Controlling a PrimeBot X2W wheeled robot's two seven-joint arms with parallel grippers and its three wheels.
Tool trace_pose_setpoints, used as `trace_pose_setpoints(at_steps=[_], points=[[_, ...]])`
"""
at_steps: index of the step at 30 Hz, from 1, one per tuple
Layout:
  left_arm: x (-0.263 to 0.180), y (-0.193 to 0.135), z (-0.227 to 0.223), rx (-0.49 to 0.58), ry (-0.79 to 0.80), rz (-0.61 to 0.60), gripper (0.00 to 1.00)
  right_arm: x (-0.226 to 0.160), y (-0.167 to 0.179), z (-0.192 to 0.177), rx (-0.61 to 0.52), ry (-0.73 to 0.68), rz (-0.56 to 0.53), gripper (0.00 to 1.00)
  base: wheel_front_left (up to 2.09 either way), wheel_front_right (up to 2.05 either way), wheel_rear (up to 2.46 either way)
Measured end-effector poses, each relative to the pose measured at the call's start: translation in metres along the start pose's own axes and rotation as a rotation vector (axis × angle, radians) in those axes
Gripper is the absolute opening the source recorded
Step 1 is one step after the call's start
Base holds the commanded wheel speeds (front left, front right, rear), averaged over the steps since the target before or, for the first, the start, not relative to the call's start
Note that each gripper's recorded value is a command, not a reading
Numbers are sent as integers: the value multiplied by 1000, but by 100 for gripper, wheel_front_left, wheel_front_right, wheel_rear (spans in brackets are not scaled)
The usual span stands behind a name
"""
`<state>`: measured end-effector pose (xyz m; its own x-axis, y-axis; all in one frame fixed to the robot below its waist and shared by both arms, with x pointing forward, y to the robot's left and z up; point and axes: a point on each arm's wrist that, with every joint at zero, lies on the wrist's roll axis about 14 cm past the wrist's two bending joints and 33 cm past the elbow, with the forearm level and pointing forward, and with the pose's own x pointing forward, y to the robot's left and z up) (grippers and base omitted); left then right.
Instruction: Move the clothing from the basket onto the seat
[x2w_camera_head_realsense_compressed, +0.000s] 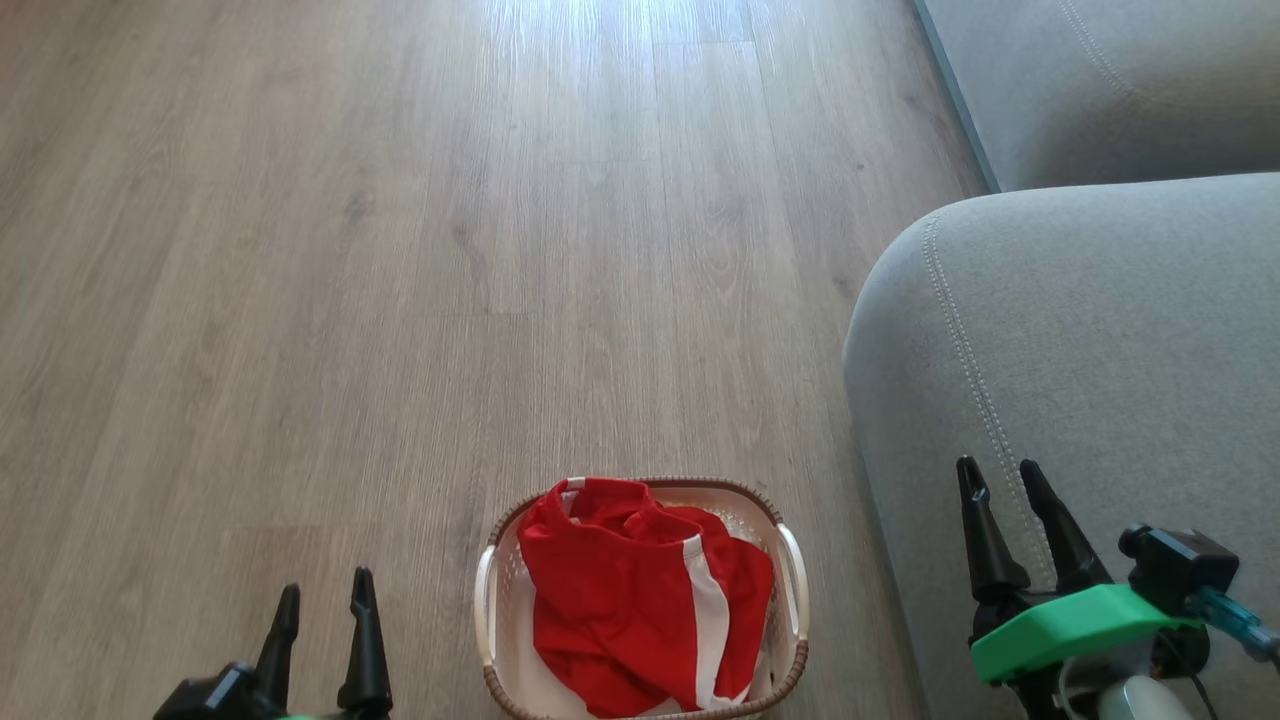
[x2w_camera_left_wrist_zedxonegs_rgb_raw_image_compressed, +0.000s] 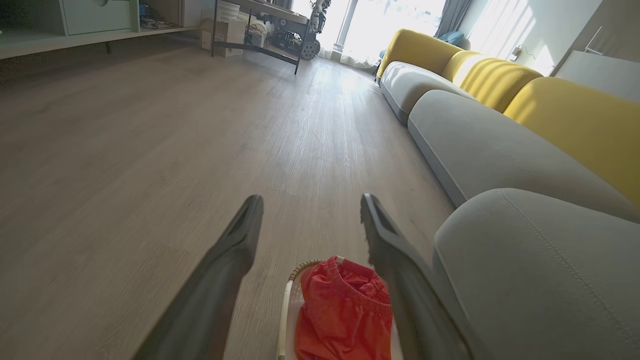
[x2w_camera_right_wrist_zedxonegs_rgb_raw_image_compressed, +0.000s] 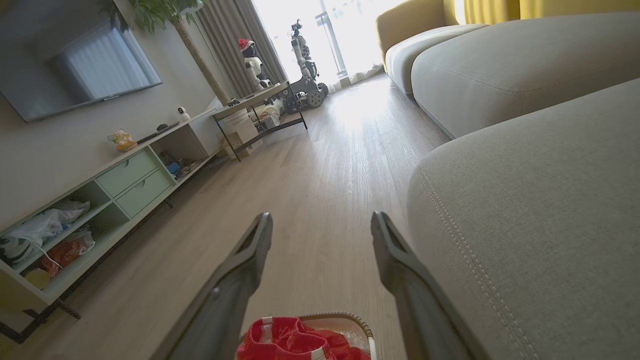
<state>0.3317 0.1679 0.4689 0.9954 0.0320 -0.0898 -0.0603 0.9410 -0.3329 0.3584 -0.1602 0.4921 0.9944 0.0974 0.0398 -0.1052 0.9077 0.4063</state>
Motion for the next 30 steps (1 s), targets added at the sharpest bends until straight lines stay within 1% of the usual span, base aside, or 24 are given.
trace_pose_setpoints(at_steps=[15,25,30], points=[[-2,-2,1,174,-33,-22,100,2,5,-3,-180,10,22,100,0,0,0],[-3,-6,1,255,-49,-42,100,2,4,-4,-292,20,28,100,0,0,0],[-3,-4,-3,258,-35,-39,100,2,4,-5,-295,20,29,100,0,0,0]])
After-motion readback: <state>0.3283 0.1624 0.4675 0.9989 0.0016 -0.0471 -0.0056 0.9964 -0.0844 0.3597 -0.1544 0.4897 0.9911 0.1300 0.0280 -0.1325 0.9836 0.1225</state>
